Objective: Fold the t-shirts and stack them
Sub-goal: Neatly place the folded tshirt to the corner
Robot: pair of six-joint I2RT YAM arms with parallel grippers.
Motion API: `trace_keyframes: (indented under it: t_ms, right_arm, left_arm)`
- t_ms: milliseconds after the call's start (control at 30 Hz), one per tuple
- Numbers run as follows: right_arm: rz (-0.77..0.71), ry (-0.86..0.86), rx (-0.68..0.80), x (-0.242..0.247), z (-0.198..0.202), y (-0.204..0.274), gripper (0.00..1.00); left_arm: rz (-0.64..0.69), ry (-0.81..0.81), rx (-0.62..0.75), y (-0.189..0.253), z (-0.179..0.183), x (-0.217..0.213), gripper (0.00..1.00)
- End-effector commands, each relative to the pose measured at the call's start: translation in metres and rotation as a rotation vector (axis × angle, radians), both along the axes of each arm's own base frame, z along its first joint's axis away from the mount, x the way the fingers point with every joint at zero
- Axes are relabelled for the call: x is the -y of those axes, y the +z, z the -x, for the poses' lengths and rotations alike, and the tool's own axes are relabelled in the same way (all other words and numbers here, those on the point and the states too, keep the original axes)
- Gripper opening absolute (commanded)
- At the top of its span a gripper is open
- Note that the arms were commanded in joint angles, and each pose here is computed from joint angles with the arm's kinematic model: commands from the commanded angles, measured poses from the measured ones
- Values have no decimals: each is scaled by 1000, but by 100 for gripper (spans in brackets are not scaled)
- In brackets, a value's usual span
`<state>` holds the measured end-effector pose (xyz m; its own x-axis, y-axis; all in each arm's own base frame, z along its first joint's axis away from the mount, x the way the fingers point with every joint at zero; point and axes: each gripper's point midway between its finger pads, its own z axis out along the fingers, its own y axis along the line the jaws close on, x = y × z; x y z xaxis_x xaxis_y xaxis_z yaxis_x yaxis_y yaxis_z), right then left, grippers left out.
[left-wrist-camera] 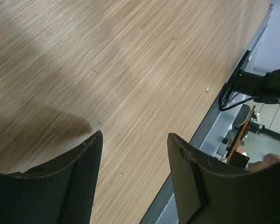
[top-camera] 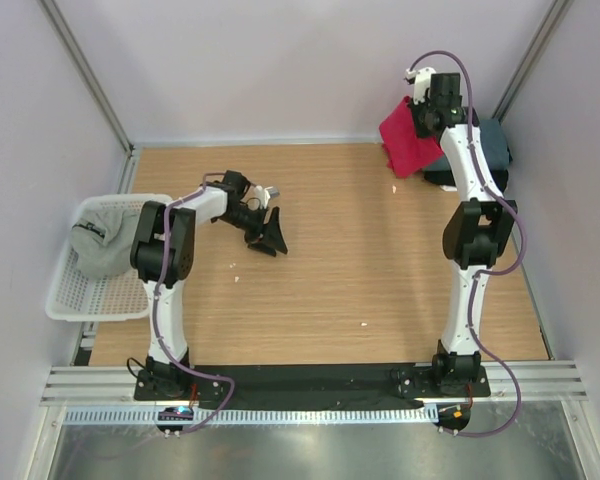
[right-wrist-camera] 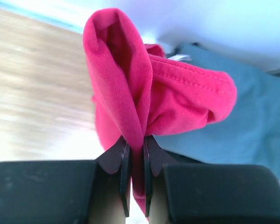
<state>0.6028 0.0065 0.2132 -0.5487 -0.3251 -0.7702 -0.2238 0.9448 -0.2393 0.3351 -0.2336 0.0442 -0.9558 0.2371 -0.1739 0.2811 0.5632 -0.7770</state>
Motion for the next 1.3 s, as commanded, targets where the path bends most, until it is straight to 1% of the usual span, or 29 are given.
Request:
trace_keyframes:
  t_ms: [0,67,100,500,633,800,833,1067,1267]
  right_arm:
    - [93,-78,113,29,-17,38,1]
    - [110,-82,125,30,-20,41,1]
    - [118,-115,132,49,-20,44,1]
    - [142,-210,226,106,-21,81,1]
    - [166,-241,240,127,-23,83,1]
    - [210,-266,228,142,-30,67,1]
    - [226,-277,213,147,-32,57,1]
    - [305,-352,216,176,-43,37,1]
    - [371,-461,260,200,-44,42,1]
  left_arm:
    - [28,-22,133,33,-8,-1,59]
    - [26,-22,133,33,-8,-1,59]
    - [28,-24,133,33,-7,0,59]
    - [25,-16,97,21,-7,1,58]
    - [15,-16,96,17,-7,-1,58]
    - [9,-14,88,13,-8,-1,58]
    - [8,-13,87,13,-8,-2,58]
    - [-7,-18,93,11,-6,-3,58]
    - [-14,-18,92,9,-6,-5,58]
